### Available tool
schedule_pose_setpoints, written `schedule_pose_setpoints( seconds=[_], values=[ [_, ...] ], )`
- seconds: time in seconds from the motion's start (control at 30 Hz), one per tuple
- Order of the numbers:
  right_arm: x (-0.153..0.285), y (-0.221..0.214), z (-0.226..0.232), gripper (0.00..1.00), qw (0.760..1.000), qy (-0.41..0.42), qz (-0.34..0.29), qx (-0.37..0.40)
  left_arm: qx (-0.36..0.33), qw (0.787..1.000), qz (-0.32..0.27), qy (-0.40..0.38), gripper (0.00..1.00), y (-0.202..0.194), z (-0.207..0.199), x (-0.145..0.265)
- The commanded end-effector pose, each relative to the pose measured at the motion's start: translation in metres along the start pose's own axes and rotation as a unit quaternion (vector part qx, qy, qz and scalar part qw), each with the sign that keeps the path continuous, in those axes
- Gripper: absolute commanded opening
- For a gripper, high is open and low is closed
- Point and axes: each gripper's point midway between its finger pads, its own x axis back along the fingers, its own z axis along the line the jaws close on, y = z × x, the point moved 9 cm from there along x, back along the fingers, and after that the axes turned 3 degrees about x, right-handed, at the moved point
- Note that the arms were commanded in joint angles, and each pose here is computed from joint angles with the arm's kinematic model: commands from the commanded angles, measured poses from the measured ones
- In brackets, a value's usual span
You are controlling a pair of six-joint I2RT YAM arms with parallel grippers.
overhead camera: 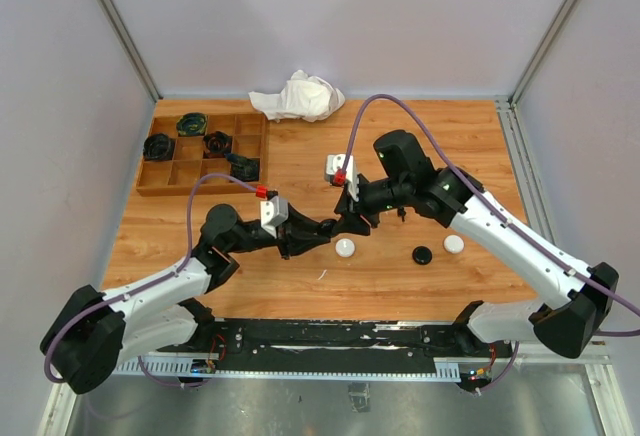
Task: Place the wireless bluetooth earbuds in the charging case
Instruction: Open the charging case, then pick up the earbud from the center of the board.
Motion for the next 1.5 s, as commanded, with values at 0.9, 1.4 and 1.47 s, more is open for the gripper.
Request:
schedule_pose_setpoints(
  seconds=[0.9,1.4,1.47],
  values=[
    [0.021,-0.11,-0.063,0.56,0.897,-0.273,0.138,-0.319,-0.012,0.992,-0.012,0.129,0.0,-0.037,0.008,0.019],
    [0.016,-0.198,-0.101,0.43,0.773,-0.392,0.244,-0.435,0.001,0.99,0.014,0.141,0.0,-0.052,0.008,0.025],
    [0.014,-0.202,-0.106,0.41,0.766,-0.402,0.243,-0.438,0.001,0.99,0.015,0.141,0.0,-0.053,0.008,0.025]
  ],
)
